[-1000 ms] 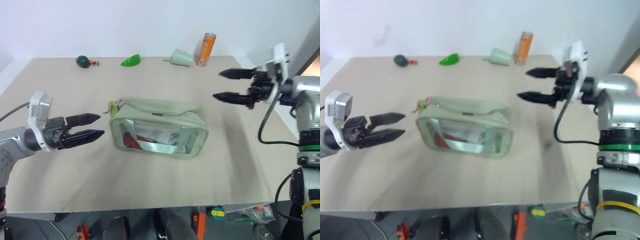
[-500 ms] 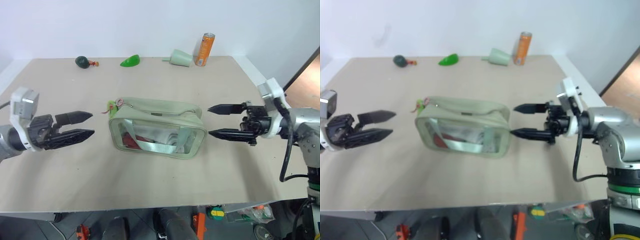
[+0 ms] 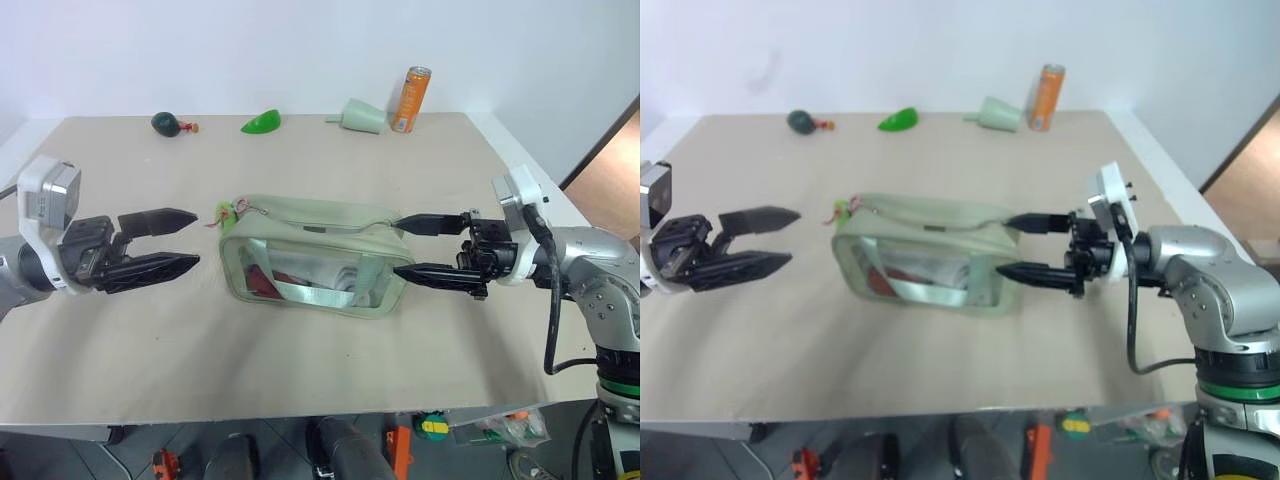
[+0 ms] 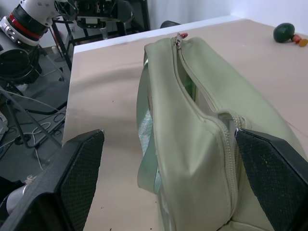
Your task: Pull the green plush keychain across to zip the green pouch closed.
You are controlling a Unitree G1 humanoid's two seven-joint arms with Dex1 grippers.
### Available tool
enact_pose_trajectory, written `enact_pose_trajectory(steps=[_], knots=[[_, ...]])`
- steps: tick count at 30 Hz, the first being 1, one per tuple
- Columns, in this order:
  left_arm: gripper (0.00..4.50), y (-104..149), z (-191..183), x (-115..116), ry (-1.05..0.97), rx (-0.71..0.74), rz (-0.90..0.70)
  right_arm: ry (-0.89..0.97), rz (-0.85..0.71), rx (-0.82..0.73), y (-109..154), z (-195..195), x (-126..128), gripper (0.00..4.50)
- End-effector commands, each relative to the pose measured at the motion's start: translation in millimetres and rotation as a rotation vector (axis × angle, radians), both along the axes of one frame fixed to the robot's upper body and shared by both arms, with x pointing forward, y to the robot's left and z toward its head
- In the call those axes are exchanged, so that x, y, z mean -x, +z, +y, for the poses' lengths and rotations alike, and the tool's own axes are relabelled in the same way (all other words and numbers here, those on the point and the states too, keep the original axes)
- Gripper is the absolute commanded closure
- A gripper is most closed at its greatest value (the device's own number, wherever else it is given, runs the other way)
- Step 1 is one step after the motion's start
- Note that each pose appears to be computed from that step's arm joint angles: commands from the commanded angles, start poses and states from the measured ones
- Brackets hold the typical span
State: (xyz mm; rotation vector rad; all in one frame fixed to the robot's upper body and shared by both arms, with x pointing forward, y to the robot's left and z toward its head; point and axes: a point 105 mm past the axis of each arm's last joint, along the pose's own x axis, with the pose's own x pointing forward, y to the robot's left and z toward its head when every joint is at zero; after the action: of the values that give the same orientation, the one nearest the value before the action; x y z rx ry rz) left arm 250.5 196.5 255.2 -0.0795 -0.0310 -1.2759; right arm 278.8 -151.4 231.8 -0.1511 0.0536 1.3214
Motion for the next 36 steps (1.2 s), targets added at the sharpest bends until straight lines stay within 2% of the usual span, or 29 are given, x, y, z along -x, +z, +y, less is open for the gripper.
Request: enact_pose_trajectory(steps=[1,13,14,17,22,26,32,36], knots=[[0.00,10,-5,2,-0.013,0.011,-0.049,-0.003,-0.038,0.028,5,-2,6,0.01],[0.00,6,-4,-2,0.012,0.020,-0.052,-0.023,-0.018,0.048,-7,-3,5,0.01],[0.00,6,-3,-2,0.018,0.020,-0.053,-0.018,-0.018,0.043,-8,-1,4,0.55],[0.00,6,-1,-6,0.042,0.022,-0.058,-0.007,-0.021,0.032,-8,2,2,1.47],[0.00,4,5,-14,0.108,0.047,-0.060,0.002,-0.023,0.031,-9,4,1,3.24],[0.00,-5,14,-33,0.219,0.057,-0.011,0.010,-0.021,0.031,-9,5,1,4.47],[0.00,-41,29,-67,0.428,-0.022,0.111,0.005,-0.027,0.035,-10,6,0,4.47],[0.00,-45,25,-73,0.438,0.003,0.127,-0.015,-0.028,0.043,-12,6,-1,4.47]])
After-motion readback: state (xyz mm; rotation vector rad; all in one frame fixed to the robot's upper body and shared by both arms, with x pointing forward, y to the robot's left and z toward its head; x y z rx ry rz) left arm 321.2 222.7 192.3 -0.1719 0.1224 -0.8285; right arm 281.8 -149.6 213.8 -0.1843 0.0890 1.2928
